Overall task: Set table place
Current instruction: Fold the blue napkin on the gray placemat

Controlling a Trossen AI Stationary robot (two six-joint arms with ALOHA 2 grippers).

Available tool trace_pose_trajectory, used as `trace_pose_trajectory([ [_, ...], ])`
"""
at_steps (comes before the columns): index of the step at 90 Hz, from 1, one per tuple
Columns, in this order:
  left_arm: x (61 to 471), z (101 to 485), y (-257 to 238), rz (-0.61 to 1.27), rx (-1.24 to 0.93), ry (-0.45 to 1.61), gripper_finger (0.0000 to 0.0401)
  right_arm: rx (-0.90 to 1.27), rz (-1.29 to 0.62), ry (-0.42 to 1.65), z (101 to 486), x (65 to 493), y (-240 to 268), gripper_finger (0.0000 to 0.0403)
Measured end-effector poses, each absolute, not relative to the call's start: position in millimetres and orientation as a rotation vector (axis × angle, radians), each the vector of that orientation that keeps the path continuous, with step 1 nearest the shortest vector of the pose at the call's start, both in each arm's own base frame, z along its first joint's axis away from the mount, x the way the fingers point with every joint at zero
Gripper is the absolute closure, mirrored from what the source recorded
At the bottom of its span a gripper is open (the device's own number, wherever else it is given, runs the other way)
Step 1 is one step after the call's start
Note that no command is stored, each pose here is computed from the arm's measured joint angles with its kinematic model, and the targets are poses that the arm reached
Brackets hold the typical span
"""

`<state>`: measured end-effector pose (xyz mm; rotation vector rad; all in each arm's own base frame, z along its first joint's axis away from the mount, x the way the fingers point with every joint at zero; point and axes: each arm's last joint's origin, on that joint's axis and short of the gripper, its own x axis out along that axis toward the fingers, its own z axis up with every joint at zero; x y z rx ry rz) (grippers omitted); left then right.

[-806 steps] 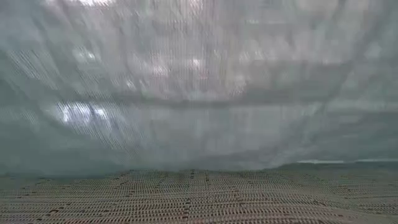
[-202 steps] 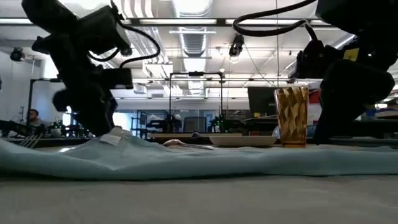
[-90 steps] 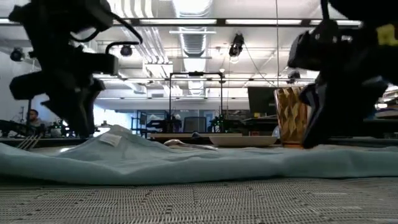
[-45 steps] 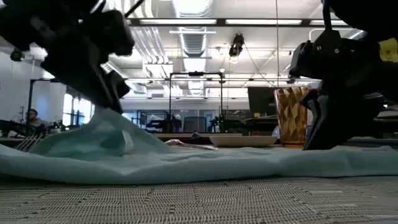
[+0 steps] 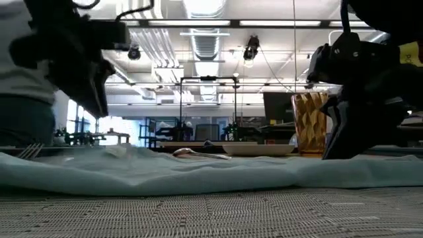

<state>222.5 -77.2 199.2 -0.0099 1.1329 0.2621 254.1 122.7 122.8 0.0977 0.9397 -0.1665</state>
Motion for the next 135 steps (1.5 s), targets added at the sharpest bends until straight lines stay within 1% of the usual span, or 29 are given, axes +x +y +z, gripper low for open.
trace_pose_trajectory([
  [12, 218, 187, -77, 0.228, -0.081, 1.157, 0.0270, 0.096, -0.166, 0.940, 123, 254, 123, 0.0400],
  [26, 220, 171, -74, 0.147, -0.236, 1.130, 0.0253, 0.095, -0.166, 0.940, 123, 254, 123, 0.0400],
  [45, 212, 148, -58, 0.243, -0.286, 1.178, 0.0224, 0.093, -0.165, 0.941, 123, 254, 123, 0.0400],
  [56, 211, 141, -57, 0.219, -0.275, 1.140, 0.0223, 0.093, -0.165, 0.941, 123, 254, 122, 0.0400],
  [62, 211, 140, -57, 0.207, -0.279, 1.127, 0.0236, 0.085, -0.161, 0.942, 123, 254, 122, 0.0400],
  [68, 211, 139, -57, 0.206, -0.279, 1.128, 0.0258, 0.082, -0.161, 0.943, 123, 254, 122, 0.0400],
  [91, 211, 138, -57, 0.185, -0.261, 1.126, 0.0380, 0.072, -0.156, 0.946, 124, 253, 122, 0.0400],
  [96, 211, 138, -57, 0.187, -0.264, 1.126, 0.0394, 0.095, -0.166, 0.943, 126, 252, 121, 0.0400],
  [102, 211, 138, -57, 0.193, -0.276, 1.125, 0.0388, 0.121, -0.166, 0.926, 131, 252, 121, 0.0400],
  [122, 210, 138, -58, 0.189, -0.288, 1.129, 0.0337, 0.234, -0.193, 0.886, 146, 249, 119, 0.0399],
  [135, 210, 138, -58, 0.186, -0.290, 1.129, 0.0303, 0.324, -0.277, 0.900, 151, 245, 110, 0.0377],
])
